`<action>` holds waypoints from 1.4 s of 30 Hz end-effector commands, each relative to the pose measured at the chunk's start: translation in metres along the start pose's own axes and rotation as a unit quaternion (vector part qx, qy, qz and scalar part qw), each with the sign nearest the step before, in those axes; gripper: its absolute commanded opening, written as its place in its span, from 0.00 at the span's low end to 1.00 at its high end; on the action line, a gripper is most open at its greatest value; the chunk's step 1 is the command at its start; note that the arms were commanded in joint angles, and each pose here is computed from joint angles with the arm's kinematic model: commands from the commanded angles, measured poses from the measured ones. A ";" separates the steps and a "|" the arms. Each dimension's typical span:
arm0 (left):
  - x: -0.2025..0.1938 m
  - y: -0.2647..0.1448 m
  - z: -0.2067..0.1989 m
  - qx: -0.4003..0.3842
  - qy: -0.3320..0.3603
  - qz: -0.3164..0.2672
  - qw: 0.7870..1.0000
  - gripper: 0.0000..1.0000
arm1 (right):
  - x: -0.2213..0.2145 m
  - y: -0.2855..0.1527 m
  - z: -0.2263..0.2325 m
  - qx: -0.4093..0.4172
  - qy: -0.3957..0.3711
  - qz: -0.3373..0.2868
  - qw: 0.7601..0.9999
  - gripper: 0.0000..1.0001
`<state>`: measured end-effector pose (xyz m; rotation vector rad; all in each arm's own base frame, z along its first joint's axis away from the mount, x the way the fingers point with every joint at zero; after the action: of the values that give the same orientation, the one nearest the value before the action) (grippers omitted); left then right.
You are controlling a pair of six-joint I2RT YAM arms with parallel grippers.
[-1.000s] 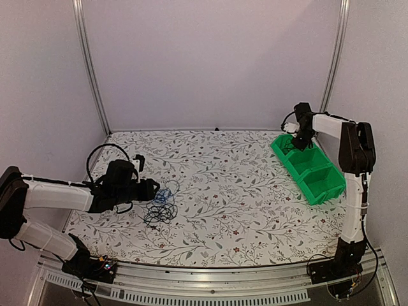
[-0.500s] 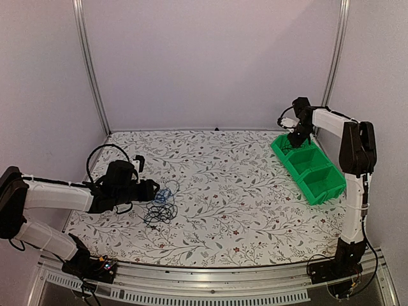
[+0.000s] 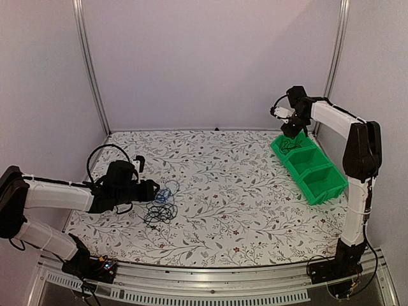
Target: Untangle the cables
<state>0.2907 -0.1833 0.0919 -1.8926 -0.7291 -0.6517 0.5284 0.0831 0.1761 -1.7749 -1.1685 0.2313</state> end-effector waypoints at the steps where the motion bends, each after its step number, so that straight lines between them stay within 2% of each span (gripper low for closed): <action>1: 0.008 -0.002 -0.003 -0.002 0.003 -0.005 1.000 0.50 | 0.009 0.000 0.006 0.012 -0.001 -0.013 1.000 0.40; 7: 0.004 -0.003 0.010 0.026 -0.011 0.006 1.000 0.49 | 0.071 -0.027 0.088 0.096 -0.069 -0.120 0.986 0.30; 12: -0.004 -0.002 0.024 0.055 -0.034 0.038 0.997 0.42 | 0.125 -0.059 0.183 0.174 -0.143 -0.208 0.952 0.20; 15: -0.015 -0.007 0.025 0.053 -0.033 0.071 0.996 0.42 | 0.145 -0.082 0.247 0.237 -0.190 -0.251 0.919 0.20; 18: -0.025 -0.014 0.024 0.035 -0.033 0.087 0.995 0.47 | 0.149 -0.108 0.316 0.298 -0.255 -0.294 0.872 0.28; 21: -0.030 -0.021 0.026 0.032 -0.037 0.089 0.995 0.50 | 0.149 -0.139 0.378 0.314 -0.331 -0.335 0.824 0.34; 24: -0.034 -0.022 0.030 0.039 -0.043 0.098 0.993 0.51 | 0.148 -0.165 0.422 0.322 -0.387 -0.356 0.787 0.32; 26: -0.038 -0.022 0.030 0.037 -0.043 0.109 0.992 0.50 | 0.145 -0.171 0.448 0.335 -0.403 -0.357 0.773 0.29; 30: -0.042 -0.022 0.030 0.035 -0.045 0.116 0.992 0.48 | 0.141 -0.169 0.480 0.353 -0.408 -0.343 0.769 0.25; 36: -0.049 -0.021 0.027 0.017 -0.042 0.131 0.990 0.41 | 0.144 -0.171 0.498 0.386 -0.383 -0.338 0.768 0.23; 42: -0.060 -0.023 0.030 0.013 -0.055 0.142 0.988 0.38 | 0.166 -0.179 0.502 0.376 -0.343 -0.354 0.785 0.24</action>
<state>0.2432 -0.1622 0.0585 -1.9493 -0.5286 -0.3880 0.1998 0.5074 0.0888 -0.4692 -1.8240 0.9258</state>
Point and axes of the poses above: each gripper's point midway between its finger pads, its own y axis out along the fingers, its own z axis along the line the jaws close on, x = y × z, the point moved 2 cm from there along -y, back along the fingers, and after that the axes turned 7 degrees about -y, right-handed, at the moved point
